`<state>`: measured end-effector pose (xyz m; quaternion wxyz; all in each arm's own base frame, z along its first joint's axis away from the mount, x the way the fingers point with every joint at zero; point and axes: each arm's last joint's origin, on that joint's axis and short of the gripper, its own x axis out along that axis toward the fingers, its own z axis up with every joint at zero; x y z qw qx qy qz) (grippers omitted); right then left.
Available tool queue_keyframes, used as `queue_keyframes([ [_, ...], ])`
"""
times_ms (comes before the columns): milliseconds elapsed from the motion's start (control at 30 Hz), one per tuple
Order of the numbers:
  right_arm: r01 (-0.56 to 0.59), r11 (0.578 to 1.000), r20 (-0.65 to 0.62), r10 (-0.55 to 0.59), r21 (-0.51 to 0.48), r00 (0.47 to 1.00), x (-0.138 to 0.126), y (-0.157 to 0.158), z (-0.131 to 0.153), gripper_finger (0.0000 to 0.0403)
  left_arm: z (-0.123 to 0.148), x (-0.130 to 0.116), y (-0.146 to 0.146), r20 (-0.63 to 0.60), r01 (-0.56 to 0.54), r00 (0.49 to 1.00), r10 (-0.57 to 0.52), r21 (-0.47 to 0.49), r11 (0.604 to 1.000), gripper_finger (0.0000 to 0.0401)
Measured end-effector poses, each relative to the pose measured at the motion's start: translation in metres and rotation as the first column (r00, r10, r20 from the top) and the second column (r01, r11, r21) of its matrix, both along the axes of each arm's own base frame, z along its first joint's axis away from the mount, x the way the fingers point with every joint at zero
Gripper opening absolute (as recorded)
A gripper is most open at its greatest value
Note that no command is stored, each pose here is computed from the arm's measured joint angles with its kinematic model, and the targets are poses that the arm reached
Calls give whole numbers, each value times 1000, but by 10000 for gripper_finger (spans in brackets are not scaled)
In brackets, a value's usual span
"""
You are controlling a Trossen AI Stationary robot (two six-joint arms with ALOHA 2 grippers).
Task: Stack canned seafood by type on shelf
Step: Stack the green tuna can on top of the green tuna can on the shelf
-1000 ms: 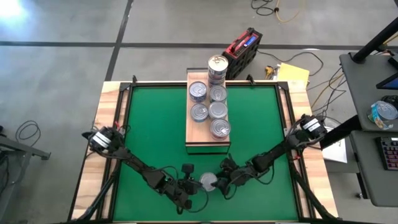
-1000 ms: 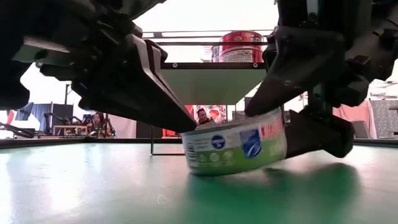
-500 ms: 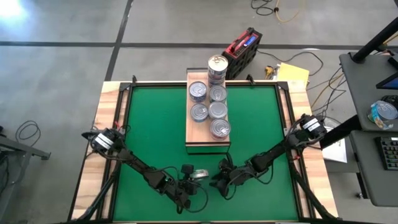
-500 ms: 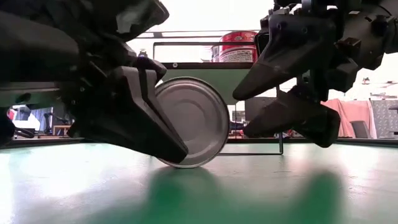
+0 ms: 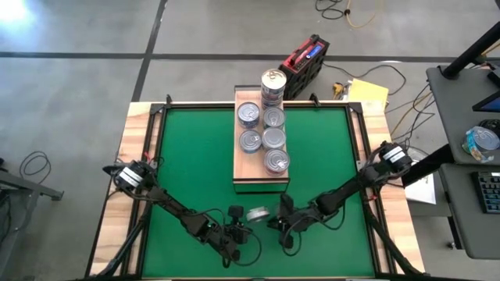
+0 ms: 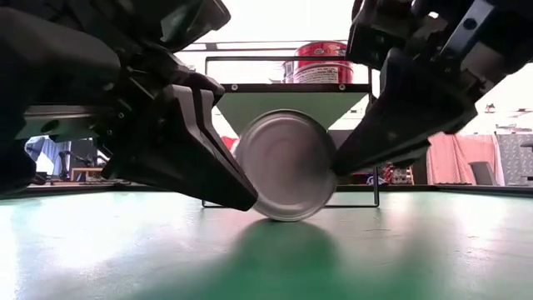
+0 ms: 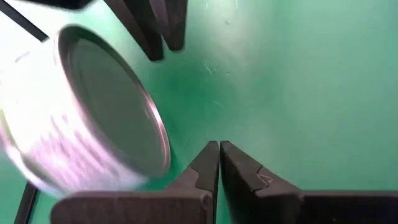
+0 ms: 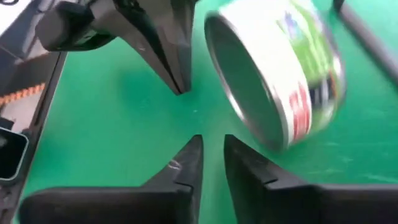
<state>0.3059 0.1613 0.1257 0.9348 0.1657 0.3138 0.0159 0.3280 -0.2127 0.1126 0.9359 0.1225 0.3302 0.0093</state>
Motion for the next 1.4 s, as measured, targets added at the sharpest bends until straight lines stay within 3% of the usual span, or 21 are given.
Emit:
queue_keyframes([
  [233,-67,986,11,69,-155,998,-19,11,24,119,-2,-7,1,-59,-40,997,39,-3,999,0],
  [367,-68,903,-47,52,-424,998,-33,14,43,154,4,-12,5,-64,-85,994,87,30,996,0],
  [467,-60,859,-89,17,-509,996,-31,9,53,189,8,-11,8,-46,-96,994,100,76,992,0],
  [633,-97,845,-129,34,-526,991,-15,-5,59,254,11,-8,14,-18,-109,993,114,169,980,0],
  [900,-216,848,-226,117,-484,967,-6,-23,54,316,10,-4,21,-23,-114,993,120,192,975,0],
  [1067,-245,840,-236,145,-484,961,-5,-25,54,317,10,-2,24,-26,-113,992,121,205,972,0],
  [1400,-236,852,-245,132,-466,961,-8,-23,51,270,11,-1,27,-24,-120,992,127,204,972,0],
])
